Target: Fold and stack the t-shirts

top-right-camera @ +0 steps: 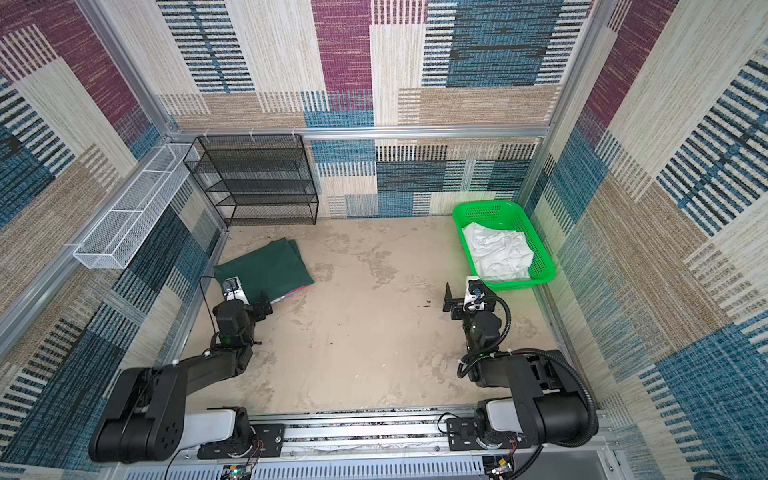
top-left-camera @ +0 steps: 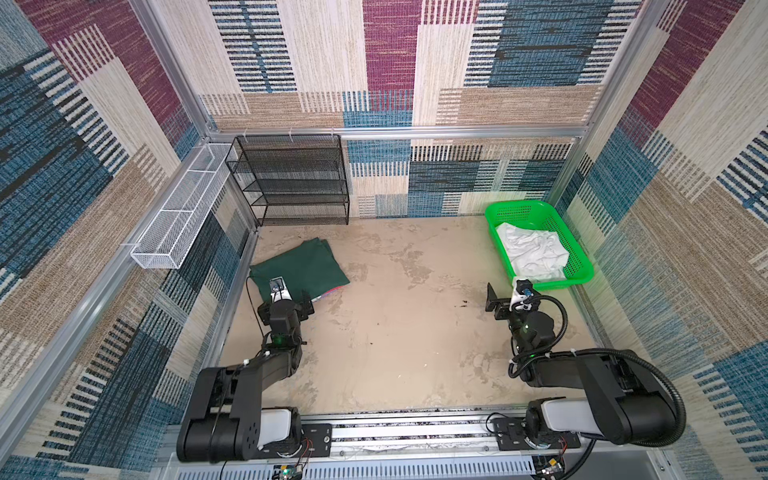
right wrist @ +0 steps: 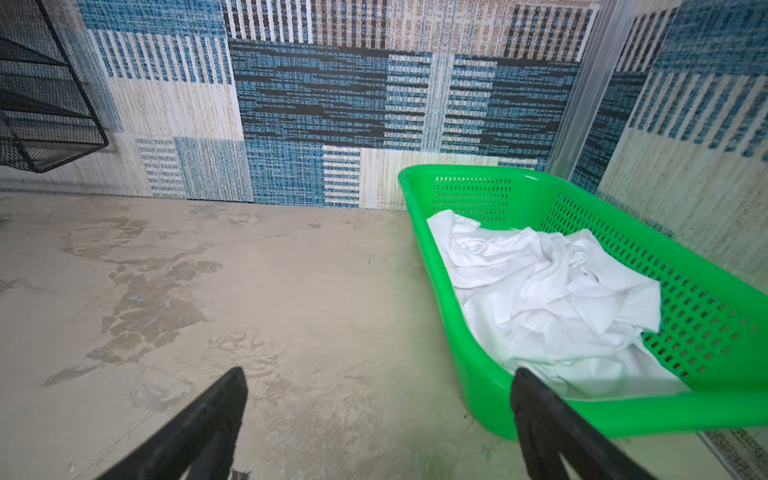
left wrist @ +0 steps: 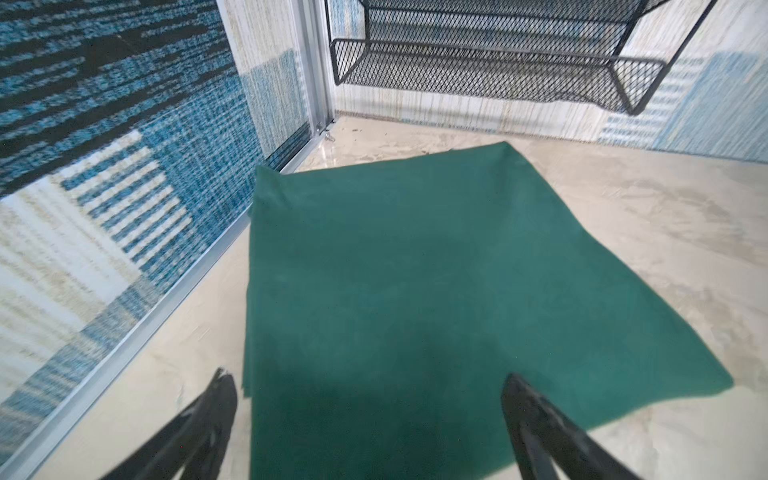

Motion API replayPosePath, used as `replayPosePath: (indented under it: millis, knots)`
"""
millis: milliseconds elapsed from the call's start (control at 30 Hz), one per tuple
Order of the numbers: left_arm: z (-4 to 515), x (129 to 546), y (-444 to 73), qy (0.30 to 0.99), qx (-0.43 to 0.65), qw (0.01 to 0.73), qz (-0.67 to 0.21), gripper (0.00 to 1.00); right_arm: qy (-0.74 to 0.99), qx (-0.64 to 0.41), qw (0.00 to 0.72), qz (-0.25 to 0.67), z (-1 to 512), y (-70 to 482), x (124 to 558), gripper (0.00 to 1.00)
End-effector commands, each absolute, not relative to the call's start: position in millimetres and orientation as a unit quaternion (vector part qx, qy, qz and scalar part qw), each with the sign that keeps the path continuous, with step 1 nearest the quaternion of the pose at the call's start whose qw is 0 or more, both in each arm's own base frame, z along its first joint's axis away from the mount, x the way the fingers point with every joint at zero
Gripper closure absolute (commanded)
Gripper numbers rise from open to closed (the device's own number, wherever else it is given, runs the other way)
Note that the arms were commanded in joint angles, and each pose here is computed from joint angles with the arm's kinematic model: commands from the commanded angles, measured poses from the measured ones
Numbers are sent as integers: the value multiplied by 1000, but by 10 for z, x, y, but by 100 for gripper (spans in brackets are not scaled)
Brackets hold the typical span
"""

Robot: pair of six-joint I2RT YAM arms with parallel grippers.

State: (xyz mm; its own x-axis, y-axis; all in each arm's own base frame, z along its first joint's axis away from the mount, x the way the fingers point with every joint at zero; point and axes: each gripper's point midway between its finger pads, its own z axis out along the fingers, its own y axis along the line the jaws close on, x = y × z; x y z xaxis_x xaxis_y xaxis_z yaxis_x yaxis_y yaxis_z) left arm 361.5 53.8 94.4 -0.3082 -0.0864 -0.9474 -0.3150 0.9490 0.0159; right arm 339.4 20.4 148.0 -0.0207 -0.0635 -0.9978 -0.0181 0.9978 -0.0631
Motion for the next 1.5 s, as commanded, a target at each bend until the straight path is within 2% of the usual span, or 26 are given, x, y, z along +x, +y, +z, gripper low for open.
replayPosePath:
  millis: [0,67,167,233,367,600,1000,1233,1467]
  knots:
    - [1083,3751,337,772,-73,629,54,0,647,-39,762,-15,1817,226,3226,1]
    - [1007,3767,323,803,-73,589,50,0,646,-33,762,-18,1767,197,3232,1]
    - [1015,3890,256,799,-50,597,42,0,653,-26,757,-21,1709,175,3335,1]
    - [976,3896,224,815,-44,577,35,0,676,-51,735,-3,1611,244,3456,1]
    - [995,3914,209,808,-38,587,34,0,714,-32,698,47,1480,105,3744,1]
    - [1003,3883,364,802,-78,589,61,0,709,-22,704,43,1503,57,3709,1]
    - [970,3961,379,815,-81,569,68,0,708,-23,704,43,1505,58,3713,1]
    - [972,3959,378,815,-81,569,68,0,701,-71,707,63,1522,225,3663,1]
    - [970,3959,377,815,-81,569,68,0,703,-73,704,65,1512,232,3680,1]
